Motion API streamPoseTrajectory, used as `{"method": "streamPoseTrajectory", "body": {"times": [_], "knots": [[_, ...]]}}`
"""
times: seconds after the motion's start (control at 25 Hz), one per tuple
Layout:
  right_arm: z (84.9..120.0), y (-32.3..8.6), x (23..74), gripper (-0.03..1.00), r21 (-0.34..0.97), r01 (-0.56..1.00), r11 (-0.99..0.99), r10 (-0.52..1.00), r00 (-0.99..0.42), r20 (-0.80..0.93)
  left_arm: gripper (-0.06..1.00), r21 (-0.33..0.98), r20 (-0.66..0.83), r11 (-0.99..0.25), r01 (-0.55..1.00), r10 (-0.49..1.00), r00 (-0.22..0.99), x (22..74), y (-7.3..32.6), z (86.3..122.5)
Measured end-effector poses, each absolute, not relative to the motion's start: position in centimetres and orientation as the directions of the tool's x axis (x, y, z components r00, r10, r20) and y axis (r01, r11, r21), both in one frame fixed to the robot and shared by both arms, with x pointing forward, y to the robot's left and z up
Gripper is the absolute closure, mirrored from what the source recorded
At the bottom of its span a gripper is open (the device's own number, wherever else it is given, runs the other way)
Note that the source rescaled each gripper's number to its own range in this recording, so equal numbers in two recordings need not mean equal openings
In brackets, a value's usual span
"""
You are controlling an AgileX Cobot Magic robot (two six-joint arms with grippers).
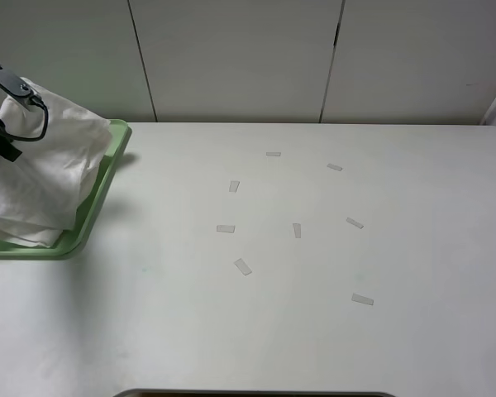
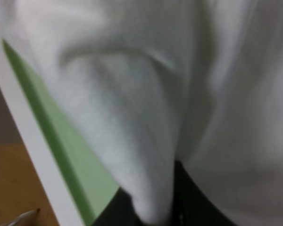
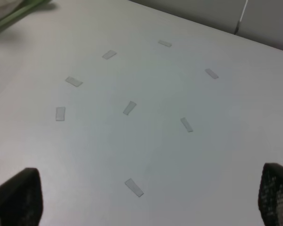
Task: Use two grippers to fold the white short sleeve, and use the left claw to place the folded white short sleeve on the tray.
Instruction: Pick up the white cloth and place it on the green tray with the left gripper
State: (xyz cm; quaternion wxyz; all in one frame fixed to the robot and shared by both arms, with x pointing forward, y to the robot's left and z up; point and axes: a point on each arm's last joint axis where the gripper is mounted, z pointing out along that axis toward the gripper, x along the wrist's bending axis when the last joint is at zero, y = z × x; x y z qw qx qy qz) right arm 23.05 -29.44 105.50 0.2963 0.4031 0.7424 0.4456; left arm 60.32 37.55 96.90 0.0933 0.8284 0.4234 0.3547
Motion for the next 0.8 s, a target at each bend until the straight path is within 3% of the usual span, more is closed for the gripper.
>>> {"method": "streamPoseTrajectory", "body": {"times": [0.24,0.36,0.4,0.44,0.48,0.52,0.6,0.8], "knots": [[105.5,-29.4,23.0,-0.03,0.901,0.335,0.278,0.863,-0.499,-0.081,0.90,0.470,0.525,-0.627,0.621,0.764,0.375,60.5,37.6,97.1],[105.5,-29.4,23.0,-0.03,0.901,0.335,0.278,0.863,-0.499,-0.081,0.83,0.482,0.525,-0.621,0.618,0.770,0.364,60.6,37.6,97.2],[105.5,-29.4,23.0,-0.03,0.901,0.335,0.278,0.863,-0.499,-0.081,0.76,0.491,0.523,-0.615,0.617,0.775,0.355,60.6,37.6,97.2],[105.5,-29.4,23.0,-0.03,0.901,0.335,0.278,0.863,-0.499,-0.081,0.42,0.527,0.512,-0.585,0.617,0.798,0.319,60.8,37.6,97.4],[105.5,-29.4,23.0,-0.03,0.901,0.335,0.278,0.863,-0.499,-0.081,0.16,0.570,0.494,-0.545,0.615,0.825,0.274,60.9,37.5,97.7],[105.5,-29.4,23.0,-0.03,0.901,0.335,0.278,0.863,-0.499,-0.081,0.05,0.600,0.484,-0.522,0.606,0.841,0.244,61.0,37.4,98.1],[105.5,-29.4,23.0,-0.03,0.901,0.335,0.278,0.863,-0.499,-0.081,-0.02,0.622,0.485,-0.520,0.585,0.843,0.234,61.0,36.8,98.9],[105.5,-29.4,23.0,-0.03,0.901,0.335,0.277,0.862,-0.500,-0.080,-0.05,0.652,0.502,-0.545,0.528,0.831,0.240,60.7,35.1,101.0]]}}
